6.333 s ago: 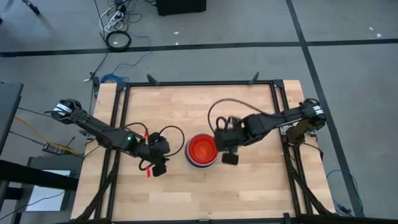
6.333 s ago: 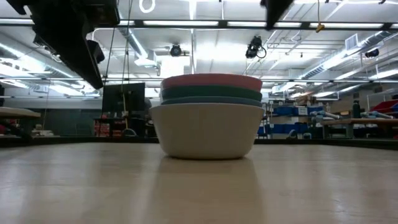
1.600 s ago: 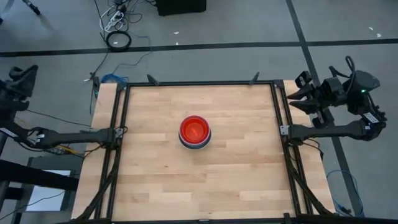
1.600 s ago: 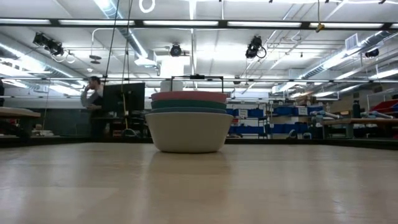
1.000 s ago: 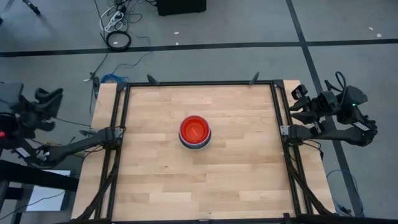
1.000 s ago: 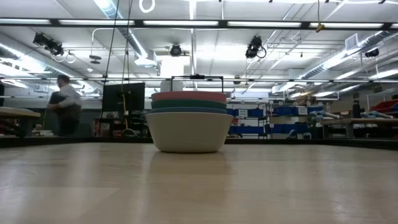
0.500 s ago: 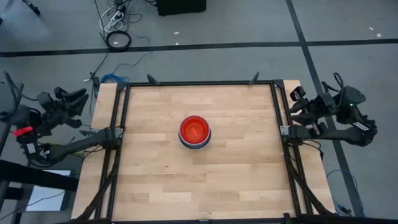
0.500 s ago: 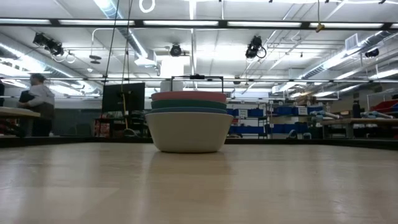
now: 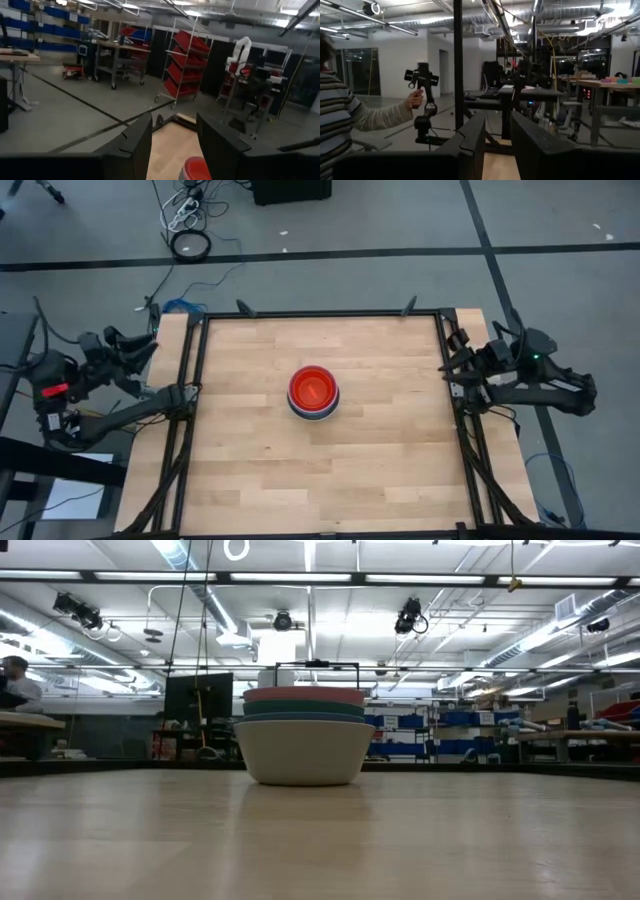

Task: Nest bowls inside each other
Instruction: Return to Home Position

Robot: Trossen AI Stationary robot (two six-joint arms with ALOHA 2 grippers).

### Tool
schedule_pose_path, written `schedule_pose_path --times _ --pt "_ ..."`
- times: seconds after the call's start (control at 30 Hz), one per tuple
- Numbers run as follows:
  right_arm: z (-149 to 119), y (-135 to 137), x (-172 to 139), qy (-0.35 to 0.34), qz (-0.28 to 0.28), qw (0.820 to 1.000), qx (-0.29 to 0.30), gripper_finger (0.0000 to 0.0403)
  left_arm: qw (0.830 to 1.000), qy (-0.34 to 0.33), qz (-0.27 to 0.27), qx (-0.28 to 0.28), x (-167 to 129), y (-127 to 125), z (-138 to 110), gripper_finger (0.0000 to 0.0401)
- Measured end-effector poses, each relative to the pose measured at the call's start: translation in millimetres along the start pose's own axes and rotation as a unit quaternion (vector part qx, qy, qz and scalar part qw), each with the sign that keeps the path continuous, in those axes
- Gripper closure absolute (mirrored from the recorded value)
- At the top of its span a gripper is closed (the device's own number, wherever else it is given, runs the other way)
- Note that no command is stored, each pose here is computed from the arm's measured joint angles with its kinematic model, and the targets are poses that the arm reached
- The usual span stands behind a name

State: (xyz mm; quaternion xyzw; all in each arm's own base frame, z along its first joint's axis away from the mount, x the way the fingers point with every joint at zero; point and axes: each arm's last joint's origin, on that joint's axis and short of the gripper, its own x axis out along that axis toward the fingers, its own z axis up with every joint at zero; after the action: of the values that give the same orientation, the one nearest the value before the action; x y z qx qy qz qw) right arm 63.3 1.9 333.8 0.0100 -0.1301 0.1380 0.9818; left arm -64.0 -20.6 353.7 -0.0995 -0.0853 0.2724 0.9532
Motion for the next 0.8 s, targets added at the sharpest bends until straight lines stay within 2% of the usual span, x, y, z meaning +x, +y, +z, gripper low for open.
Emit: schedule_pose_path --times 0.3,0.43,0.63,0.8 --pt "-23 0 -5 -0.011 0.001 1.000 0.013 0.0323 1.000 0.020 0.000 0.021 11 -6 -12 0.0238" --pt "-27 2 -10 -0.023 0.002 1.000 0.020 0.0323 0.999 -0.012 -0.026 0.019 8 -10 -4 0.0238" --pt "-29 4 -16 -0.033 0.004 0.999 0.025 0.0323 0.992 -0.109 -0.063 0.027 -28 -15 30 0.0238" --pt "-30 4 -16 -0.033 0.003 0.999 0.025 0.0323 0.990 -0.123 -0.057 0.027 -52 -19 38 0.0238"
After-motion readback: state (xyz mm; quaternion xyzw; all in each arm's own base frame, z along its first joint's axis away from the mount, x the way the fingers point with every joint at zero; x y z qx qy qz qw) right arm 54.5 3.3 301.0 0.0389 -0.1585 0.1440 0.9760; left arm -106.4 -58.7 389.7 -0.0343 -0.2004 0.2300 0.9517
